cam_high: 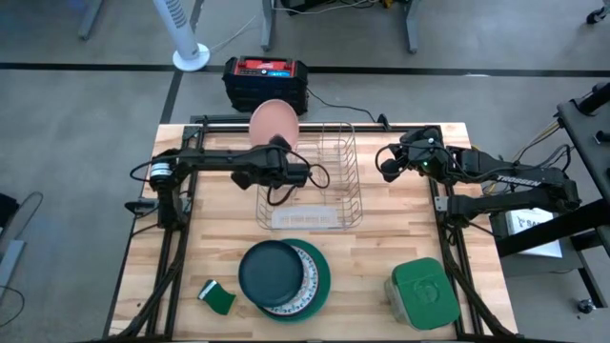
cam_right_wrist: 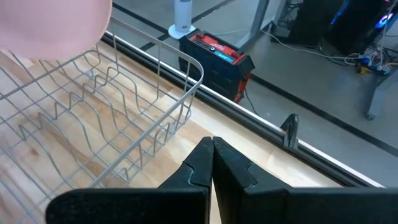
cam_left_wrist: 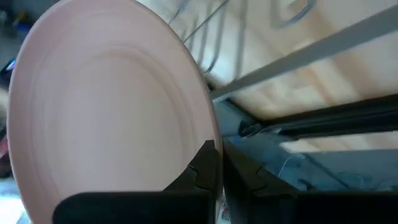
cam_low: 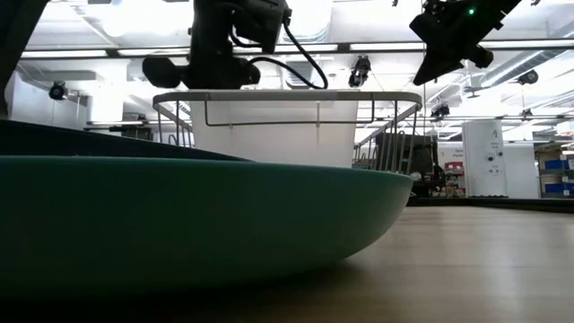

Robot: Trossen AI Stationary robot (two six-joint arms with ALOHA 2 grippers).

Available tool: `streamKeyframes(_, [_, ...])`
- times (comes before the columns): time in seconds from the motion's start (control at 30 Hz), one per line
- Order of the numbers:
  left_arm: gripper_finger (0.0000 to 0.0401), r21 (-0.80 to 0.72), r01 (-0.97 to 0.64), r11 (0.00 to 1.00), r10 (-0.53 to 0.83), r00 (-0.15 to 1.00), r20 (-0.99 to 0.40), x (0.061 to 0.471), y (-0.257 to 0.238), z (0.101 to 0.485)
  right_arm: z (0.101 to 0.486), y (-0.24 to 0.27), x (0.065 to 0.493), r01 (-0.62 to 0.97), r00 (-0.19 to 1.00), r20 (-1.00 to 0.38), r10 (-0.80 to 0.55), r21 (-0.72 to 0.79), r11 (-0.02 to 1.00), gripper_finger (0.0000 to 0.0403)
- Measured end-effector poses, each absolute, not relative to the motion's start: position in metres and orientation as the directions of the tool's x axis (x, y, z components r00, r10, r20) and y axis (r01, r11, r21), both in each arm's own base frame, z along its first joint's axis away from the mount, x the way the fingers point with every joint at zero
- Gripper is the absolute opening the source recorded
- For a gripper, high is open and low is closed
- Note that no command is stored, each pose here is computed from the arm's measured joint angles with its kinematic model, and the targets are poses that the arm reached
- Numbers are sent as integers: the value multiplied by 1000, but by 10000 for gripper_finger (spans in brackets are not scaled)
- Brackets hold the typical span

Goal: Sort dishes
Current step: Put the pink plate in the dishwasher rack

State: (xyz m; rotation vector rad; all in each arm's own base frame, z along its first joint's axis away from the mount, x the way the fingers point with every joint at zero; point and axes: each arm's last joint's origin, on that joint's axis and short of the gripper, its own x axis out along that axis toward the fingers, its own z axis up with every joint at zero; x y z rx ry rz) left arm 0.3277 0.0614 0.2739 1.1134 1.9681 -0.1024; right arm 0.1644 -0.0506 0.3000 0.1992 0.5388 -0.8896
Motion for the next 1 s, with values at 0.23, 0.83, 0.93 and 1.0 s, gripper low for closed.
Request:
streamKeyframes(0.23, [0,308,716,627,638,-244,-731,328,61,273,300,-51,164,780,508,-524,-684,-56,623,0])
streamKeyframes(0.83, [0,194,731,654,523,-252,-814,327,57,270,300,-51,164,781,508,-524,-684,-55,622,0])
streamKeyframes(0.93, [0,167,725,668,480,-249,-841,328,55,269,300,-51,164,781,508,-524,-684,-54,622,0])
streamKeyframes(1.0, [0,143,726,673,446,-244,-861,328,54,268,300,-51,164,781,508,-524,-684,-54,622,0])
